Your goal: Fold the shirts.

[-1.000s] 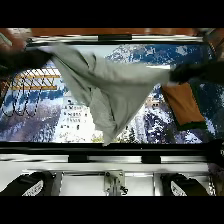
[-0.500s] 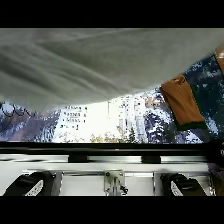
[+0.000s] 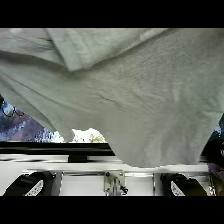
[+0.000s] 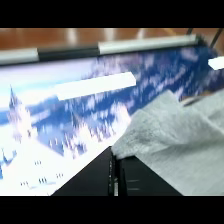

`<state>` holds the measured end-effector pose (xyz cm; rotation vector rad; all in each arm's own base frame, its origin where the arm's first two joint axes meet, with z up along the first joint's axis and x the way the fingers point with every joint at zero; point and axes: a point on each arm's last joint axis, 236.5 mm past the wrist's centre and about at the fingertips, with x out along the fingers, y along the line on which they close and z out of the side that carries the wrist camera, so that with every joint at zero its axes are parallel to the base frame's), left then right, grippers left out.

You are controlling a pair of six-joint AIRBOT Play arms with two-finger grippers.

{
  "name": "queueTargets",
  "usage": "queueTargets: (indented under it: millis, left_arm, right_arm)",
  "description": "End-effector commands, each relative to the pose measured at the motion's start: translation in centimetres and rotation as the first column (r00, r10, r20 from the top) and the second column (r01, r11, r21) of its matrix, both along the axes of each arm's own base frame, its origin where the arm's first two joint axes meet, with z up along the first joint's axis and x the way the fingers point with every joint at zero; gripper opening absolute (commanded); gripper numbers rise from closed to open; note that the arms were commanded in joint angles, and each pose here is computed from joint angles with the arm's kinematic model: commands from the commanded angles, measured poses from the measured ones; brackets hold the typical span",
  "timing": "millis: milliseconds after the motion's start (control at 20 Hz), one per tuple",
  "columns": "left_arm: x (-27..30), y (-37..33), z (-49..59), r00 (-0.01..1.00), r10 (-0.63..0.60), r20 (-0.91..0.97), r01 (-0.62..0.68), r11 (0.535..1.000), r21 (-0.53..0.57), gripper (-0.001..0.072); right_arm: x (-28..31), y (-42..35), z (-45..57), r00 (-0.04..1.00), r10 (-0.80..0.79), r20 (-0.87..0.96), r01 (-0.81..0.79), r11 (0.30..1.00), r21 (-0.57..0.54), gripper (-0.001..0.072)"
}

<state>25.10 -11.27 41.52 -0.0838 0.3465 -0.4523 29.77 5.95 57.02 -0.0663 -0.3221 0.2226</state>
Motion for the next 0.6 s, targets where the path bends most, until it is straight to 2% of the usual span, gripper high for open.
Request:
queueTargets:
  millis: [0, 150, 250, 350, 450, 550]
  left_arm:
    - [1.9, -0.9, -9.9, 0.957, -0.008, -0.290, 0.011, 1.000, 0.009, 0.0033]
    - [3.0, -1.0, -19.9, 0.860, 0.020, -0.510, -0.013, 1.000, 0.018, 0.0033]
    - [4.1, -2.3, -23.9, 0.816, 0.015, -0.578, -0.079, 0.993, -0.086, 0.0033]
    - [5.9, -3.9, -25.7, 0.825, -0.023, -0.565, -0.121, 0.969, -0.215, 0.0033]
    - [7.7, -3.9, -27.8, 0.832, 0.002, -0.554, -0.188, 0.942, -0.278, 0.0033]
    - [9.0, -3.1, -31.3, 0.816, 0.052, -0.575, -0.251, 0.929, -0.272, 0.0033]
  right_arm:
    - [7.9, 0.9, -2.3, 0.998, 0.046, -0.039, -0.043, 0.996, 0.084, 0.0070]
    - [16.9, 2.1, -9.0, 0.979, 0.092, -0.184, -0.065, 0.987, 0.149, 0.0070]
    - [22.3, 3.3, -14.9, 0.942, 0.146, -0.301, -0.082, 0.973, 0.215, 0.0069]
    - [26.7, 4.7, -21.2, 0.884, 0.224, -0.411, -0.087, 0.941, 0.326, 0.0070]
    - [30.0, 6.5, -28.9, 0.769, 0.341, -0.540, -0.048, 0.874, 0.483, 0.0070]
    - [30.7, 8.9, -37.9, 0.571, 0.446, -0.689, 0.022, 0.831, 0.556, 0.0070]
